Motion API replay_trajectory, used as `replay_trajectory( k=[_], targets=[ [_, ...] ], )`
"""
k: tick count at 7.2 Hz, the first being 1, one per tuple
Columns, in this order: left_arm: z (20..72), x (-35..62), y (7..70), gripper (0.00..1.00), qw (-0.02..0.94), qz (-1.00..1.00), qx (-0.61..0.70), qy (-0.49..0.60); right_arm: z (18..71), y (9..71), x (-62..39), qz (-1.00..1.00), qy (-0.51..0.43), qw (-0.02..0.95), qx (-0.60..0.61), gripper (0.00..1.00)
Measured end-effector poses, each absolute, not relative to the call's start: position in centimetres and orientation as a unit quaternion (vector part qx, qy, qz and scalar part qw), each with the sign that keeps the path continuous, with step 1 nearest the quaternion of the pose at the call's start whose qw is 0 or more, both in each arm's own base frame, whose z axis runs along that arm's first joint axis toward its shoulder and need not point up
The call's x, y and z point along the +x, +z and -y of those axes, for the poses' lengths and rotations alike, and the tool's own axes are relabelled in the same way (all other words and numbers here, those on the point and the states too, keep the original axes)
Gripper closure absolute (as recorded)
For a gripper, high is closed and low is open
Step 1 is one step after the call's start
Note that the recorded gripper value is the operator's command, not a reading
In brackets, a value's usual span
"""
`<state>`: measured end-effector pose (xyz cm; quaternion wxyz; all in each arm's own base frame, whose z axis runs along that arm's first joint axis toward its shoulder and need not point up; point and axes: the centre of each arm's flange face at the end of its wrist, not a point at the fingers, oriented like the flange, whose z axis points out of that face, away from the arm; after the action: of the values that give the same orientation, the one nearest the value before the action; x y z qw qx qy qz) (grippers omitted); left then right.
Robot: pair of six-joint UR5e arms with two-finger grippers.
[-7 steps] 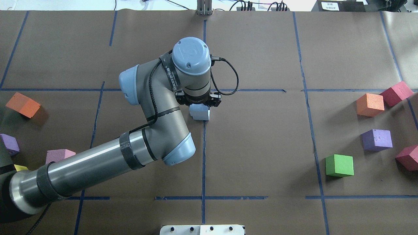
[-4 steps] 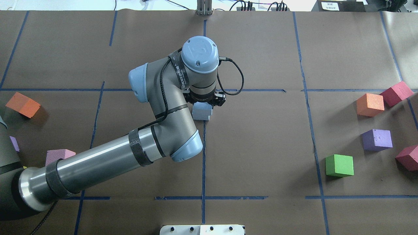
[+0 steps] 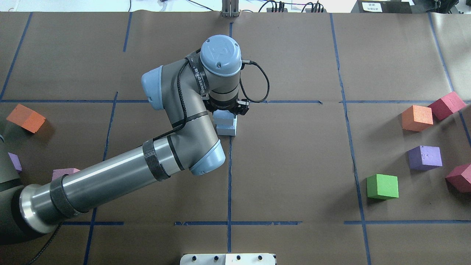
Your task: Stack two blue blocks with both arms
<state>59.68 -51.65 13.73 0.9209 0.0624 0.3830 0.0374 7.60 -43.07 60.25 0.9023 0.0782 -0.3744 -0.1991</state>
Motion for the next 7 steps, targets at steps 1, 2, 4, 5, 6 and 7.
replay_trajectory(
  k=[1, 2, 4, 5, 6, 7],
  targets=[
    [51.6, 59.7, 13.7, 0.0, 0.921, -0.384, 0.061, 0.037, 43.1, 60.2, 7.6, 0.375, -0.199, 0.902, 0.079, 0.0],
    [51.5, 59.7, 13.7, 0.0, 0.919, -0.387, 0.057, 0.039, 43.1, 60.2, 7.6, 0.375, -0.199, 0.902, 0.078, 0.0],
    [52.3, 57.6, 12.6, 0.0, 0.91, -0.412, 0.028, 0.044, 43.1, 60.3, 7.6, 0.374, -0.199, 0.902, 0.078, 0.0],
    [53.9, 54.4, 12.2, 0.0, 0.904, -0.426, 0.018, 0.039, 43.0, 60.4, 7.6, 0.375, -0.197, 0.903, 0.077, 0.0],
    [55.3, 50.3, 13.4, 0.0, 0.902, -0.429, 0.02, 0.042, 43.1, 60.5, 7.6, 0.375, -0.189, 0.904, 0.073, 0.0],
    [56.4, 45.2, 16.5, 0.0, 0.904, -0.422, 0.031, 0.058, 43.0, 60.6, 7.6, 0.376, -0.177, 0.907, 0.066, 0.0]
  ],
)
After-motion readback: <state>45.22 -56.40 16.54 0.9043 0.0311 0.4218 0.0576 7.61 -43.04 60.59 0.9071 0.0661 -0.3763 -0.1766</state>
